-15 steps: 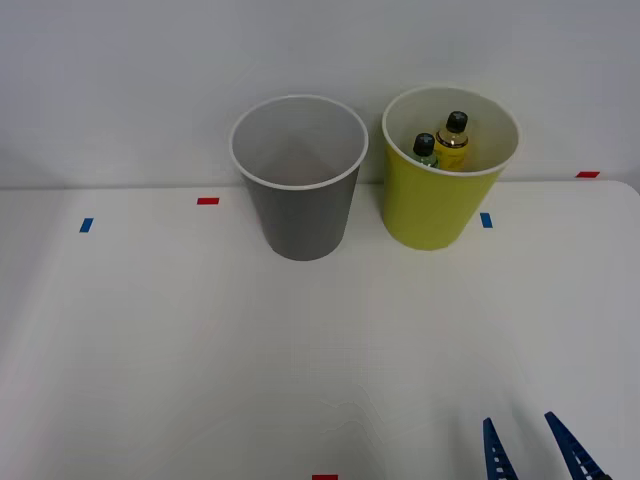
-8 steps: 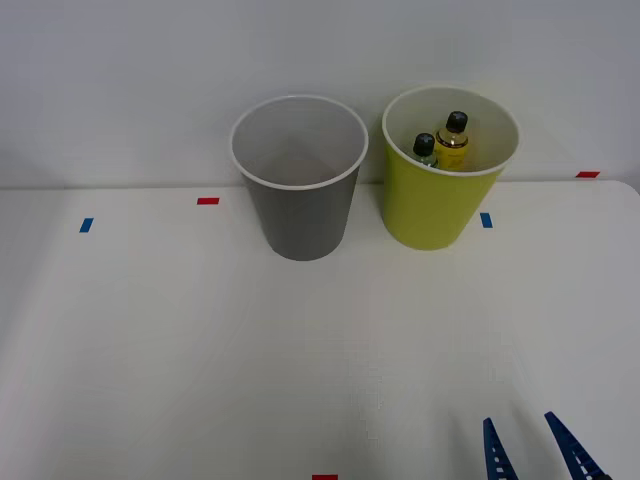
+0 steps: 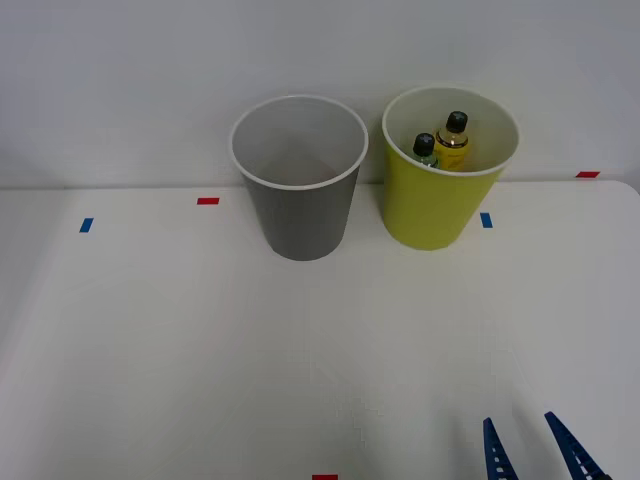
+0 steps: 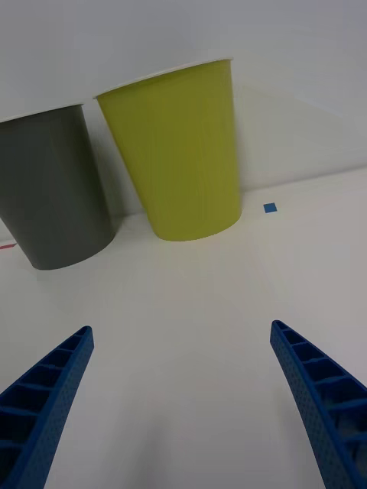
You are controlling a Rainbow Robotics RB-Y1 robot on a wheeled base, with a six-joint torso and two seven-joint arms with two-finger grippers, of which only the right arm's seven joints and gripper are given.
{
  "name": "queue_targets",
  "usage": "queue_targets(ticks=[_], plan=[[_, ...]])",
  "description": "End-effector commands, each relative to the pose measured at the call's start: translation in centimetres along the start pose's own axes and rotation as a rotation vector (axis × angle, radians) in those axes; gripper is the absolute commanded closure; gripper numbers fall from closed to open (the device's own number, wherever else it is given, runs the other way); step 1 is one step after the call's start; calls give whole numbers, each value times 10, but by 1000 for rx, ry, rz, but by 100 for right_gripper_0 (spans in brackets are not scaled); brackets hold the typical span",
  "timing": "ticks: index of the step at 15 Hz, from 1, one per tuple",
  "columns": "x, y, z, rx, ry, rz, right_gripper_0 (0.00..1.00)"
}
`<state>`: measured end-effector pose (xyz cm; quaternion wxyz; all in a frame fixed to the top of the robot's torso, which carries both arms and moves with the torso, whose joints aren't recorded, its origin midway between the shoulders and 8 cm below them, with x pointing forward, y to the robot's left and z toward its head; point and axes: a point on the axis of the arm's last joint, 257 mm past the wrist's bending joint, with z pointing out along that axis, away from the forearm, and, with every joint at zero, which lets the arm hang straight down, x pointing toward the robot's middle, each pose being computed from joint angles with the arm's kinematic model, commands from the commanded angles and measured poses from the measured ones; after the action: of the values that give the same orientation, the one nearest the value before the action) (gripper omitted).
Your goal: Put cans in the gray bin, plastic bottles in the light green bin
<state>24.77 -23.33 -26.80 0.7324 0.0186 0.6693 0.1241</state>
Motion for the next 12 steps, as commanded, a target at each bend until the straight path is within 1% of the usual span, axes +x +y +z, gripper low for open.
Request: queue_targets(ticks=[1,12], plan=[[0,0,0,0,0,0,20],[0,0,0,0,0,0,20]])
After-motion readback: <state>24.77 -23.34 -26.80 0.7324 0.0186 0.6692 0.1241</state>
